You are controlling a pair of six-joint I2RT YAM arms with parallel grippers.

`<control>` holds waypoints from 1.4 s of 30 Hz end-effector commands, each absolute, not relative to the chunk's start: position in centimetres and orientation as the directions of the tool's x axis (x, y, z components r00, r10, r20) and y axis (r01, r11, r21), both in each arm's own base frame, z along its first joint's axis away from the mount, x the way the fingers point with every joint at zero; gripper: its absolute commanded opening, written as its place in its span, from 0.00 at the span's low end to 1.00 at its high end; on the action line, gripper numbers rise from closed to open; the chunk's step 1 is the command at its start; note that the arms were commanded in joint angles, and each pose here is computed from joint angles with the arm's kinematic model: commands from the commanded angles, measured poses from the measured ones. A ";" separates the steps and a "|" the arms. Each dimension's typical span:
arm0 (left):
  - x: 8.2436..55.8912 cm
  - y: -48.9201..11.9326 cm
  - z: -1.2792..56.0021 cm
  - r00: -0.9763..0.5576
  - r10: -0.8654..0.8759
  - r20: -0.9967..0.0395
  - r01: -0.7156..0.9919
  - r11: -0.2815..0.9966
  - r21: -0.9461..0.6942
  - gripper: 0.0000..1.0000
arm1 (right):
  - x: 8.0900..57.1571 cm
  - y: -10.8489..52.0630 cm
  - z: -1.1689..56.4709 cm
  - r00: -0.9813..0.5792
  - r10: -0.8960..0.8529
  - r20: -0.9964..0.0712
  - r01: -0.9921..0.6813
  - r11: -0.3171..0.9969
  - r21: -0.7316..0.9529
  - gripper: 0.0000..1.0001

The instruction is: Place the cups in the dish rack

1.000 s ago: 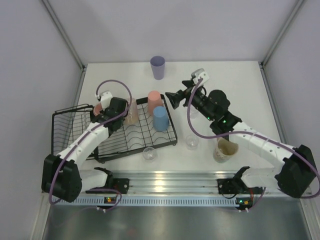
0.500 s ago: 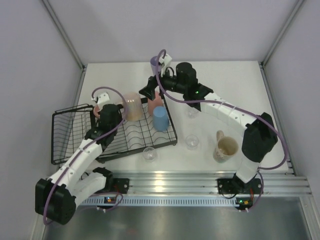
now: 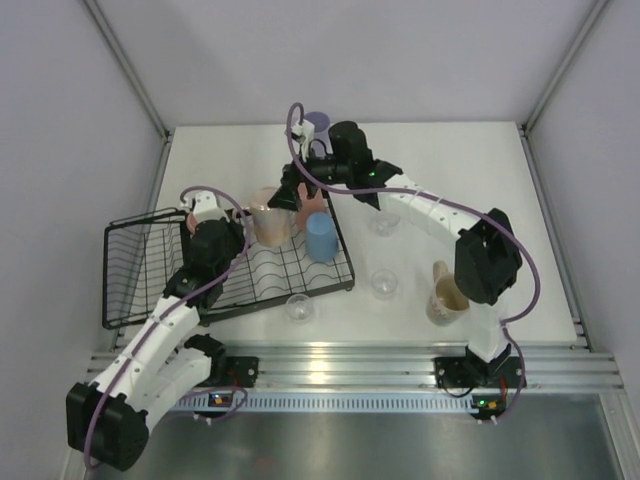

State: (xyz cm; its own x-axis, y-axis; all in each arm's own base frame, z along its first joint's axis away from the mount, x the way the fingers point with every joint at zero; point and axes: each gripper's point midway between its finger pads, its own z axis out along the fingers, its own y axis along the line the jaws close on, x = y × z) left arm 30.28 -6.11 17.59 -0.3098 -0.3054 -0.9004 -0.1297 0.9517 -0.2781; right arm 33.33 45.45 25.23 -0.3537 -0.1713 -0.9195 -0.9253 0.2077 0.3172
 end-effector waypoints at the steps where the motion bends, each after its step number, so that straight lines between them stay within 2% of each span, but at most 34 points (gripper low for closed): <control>1: 31.9 -7.1 25.0 -0.057 -0.418 -0.907 -0.022 0.909 -0.417 0.00 | 32.7 46.3 26.2 -0.315 -0.177 -0.933 -0.948 0.100 0.301 0.99; 8: 32.2 -6.9 23.6 -0.068 -0.416 -0.907 -0.044 0.909 -0.414 0.00 | 30.8 47.1 24.5 -0.319 -0.229 -0.920 -0.945 0.008 0.326 1.00; 15: 32.3 -6.8 22.2 -0.086 -0.418 -0.905 -0.065 0.908 -0.413 0.00 | 30.7 48.2 22.2 -0.325 -0.269 -0.906 -0.943 0.021 0.332 0.99; 24: 31.6 -6.7 20.5 -0.106 -0.422 -0.900 -0.073 0.906 -0.416 0.00 | 30.1 49.3 22.0 -0.278 -0.253 -0.927 -0.958 0.007 0.286 0.71; 27: 31.5 -6.8 20.3 -0.120 -0.428 -0.896 -0.071 0.904 -0.422 0.00 | 30.2 49.4 23.0 -0.244 -0.210 -0.947 -0.968 -0.004 0.250 0.52; 28: 31.5 -7.0 20.2 -0.126 -0.430 -0.894 -0.066 0.903 -0.425 0.00 | 30.2 49.3 22.9 -0.243 -0.205 -0.948 -0.969 -0.002 0.248 0.40; 30: 31.4 -7.2 20.2 -0.136 -0.434 -0.890 -0.055 0.901 -0.431 0.07 | 30.4 49.4 23.3 -0.220 -0.180 -0.959 -0.975 0.002 0.223 0.25; 31: 31.4 -7.4 20.1 -0.143 -0.439 -0.887 -0.054 0.898 -0.436 0.11 | 30.4 49.4 23.4 -0.212 -0.172 -0.962 -0.977 0.003 0.215 0.20; 32: 31.3 -7.4 20.1 -0.147 -0.441 -0.886 -0.055 0.898 -0.437 0.19 | 30.6 49.6 23.5 -0.198 -0.157 -0.967 -0.980 0.003 0.200 0.15; 33: 31.3 -7.4 19.9 -0.154 -0.439 -0.885 -0.059 0.898 -0.435 0.24 | 30.6 49.6 23.3 -0.195 -0.156 -0.968 -0.980 0.001 0.198 0.07; 34: 31.2 -7.3 19.6 -0.162 -0.440 -0.883 -0.067 0.898 -0.435 0.28 | 30.5 49.7 23.4 -0.191 -0.151 -0.970 -0.981 -0.003 0.194 0.03; 36: 31.1 -7.1 19.3 -0.166 -0.441 -0.882 -0.080 0.897 -0.434 0.36 | 30.7 49.9 23.5 -0.189 -0.136 -0.972 -0.981 -0.004 0.192 0.00; 42: 31.0 -7.3 19.0 -0.180 -0.446 -0.876 -0.081 0.895 -0.439 0.45 | 30.8 50.3 23.4 -0.170 -0.117 -0.978 -0.985 -0.006 0.172 0.00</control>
